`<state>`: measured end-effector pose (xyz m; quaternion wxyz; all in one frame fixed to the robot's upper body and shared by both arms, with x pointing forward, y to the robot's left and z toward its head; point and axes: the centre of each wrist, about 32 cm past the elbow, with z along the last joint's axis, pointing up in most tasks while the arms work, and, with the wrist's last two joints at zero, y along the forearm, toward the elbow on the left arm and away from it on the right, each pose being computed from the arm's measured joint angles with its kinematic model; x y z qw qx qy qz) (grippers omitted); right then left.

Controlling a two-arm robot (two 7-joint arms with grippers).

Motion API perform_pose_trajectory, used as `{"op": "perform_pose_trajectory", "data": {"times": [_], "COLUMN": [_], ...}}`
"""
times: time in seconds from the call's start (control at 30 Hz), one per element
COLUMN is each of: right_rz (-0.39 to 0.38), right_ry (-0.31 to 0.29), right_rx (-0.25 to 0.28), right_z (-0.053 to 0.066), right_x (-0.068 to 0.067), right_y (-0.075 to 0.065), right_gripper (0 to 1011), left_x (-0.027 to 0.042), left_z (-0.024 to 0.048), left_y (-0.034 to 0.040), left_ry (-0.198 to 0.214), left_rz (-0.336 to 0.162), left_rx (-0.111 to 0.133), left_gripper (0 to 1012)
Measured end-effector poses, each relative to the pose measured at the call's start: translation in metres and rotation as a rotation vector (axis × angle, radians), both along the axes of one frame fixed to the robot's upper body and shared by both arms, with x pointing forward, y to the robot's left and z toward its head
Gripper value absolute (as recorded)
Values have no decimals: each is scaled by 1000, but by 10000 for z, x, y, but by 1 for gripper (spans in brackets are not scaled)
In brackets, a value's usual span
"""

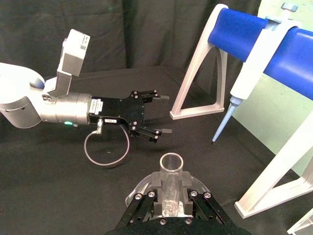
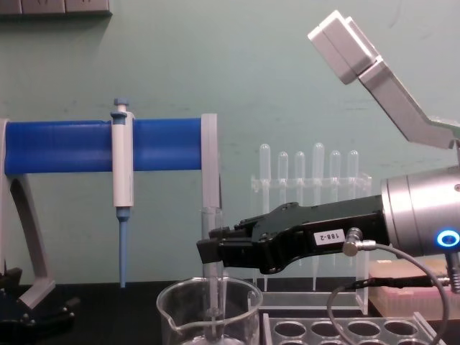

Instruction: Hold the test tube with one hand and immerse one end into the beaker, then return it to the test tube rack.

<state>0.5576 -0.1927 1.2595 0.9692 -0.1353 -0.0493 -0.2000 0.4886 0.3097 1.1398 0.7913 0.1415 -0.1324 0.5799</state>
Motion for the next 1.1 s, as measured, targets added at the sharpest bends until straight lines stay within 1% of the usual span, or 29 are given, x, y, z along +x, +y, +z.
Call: {"op": "perform_pose_trajectory", "data": {"times": [1.1], "right_rz": [0], "right_ry": [0], "right_rx": [0], "right_z": [0], "right_x": [0], "right_y": [0], "right_gripper": [222], "left_x": [0], "left_z": [0], "left_y": [0], "left_ry": [0], "left_rz": [0], "left_rx": [0], "left_gripper": [1000]}}
